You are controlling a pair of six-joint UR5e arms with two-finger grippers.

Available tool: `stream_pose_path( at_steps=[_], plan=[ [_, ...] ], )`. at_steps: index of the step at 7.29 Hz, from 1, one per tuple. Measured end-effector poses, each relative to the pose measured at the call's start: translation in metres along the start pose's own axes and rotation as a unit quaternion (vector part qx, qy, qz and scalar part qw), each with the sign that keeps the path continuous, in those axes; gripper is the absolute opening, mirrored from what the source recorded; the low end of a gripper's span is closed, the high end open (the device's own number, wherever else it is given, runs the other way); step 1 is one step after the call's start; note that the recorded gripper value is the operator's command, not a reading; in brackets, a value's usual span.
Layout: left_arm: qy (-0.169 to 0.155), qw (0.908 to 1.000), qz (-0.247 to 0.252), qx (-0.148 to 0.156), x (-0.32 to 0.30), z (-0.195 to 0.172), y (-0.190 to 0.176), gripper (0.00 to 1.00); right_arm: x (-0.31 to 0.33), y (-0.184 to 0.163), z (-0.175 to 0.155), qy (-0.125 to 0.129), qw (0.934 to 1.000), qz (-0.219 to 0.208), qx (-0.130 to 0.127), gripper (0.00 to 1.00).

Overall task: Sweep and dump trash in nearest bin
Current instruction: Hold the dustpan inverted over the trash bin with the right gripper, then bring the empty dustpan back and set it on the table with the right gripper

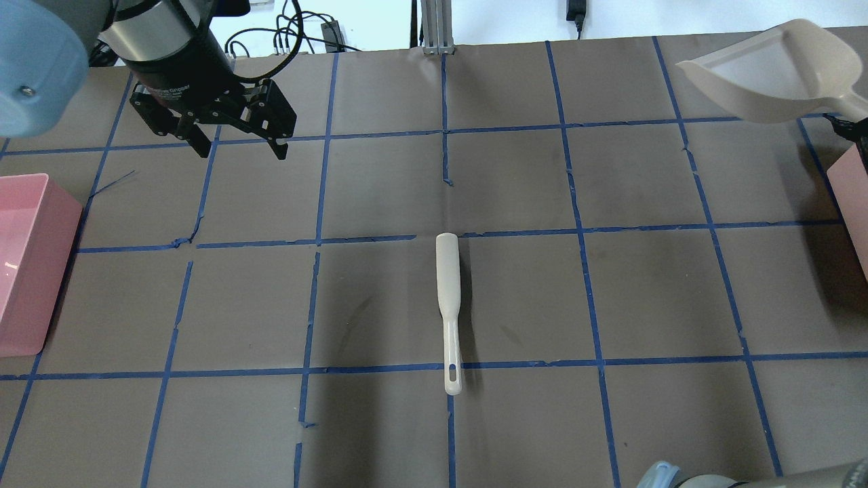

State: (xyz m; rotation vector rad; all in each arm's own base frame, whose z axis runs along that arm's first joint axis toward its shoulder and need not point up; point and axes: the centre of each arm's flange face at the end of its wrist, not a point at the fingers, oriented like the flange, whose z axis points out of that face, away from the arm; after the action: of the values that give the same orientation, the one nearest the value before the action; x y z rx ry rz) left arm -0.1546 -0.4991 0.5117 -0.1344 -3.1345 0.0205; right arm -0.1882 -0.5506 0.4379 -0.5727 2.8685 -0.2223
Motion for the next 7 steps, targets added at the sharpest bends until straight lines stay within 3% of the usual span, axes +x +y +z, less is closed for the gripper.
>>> stream_pose_path(
  at_steps=[3,7],
  plan=[
    [0.001,1.0000,0.000,0.000,0.000,0.000,0.000,1.00,-0.113,-0.095,0.071,0.012,0.9987,0.050,0.002,0.10],
    [0.002,1.0000,0.001,0.000,0.000,0.000,0.000,1.00,-0.246,-0.163,0.171,0.043,0.9902,0.133,-0.010,0.10]
  ],
)
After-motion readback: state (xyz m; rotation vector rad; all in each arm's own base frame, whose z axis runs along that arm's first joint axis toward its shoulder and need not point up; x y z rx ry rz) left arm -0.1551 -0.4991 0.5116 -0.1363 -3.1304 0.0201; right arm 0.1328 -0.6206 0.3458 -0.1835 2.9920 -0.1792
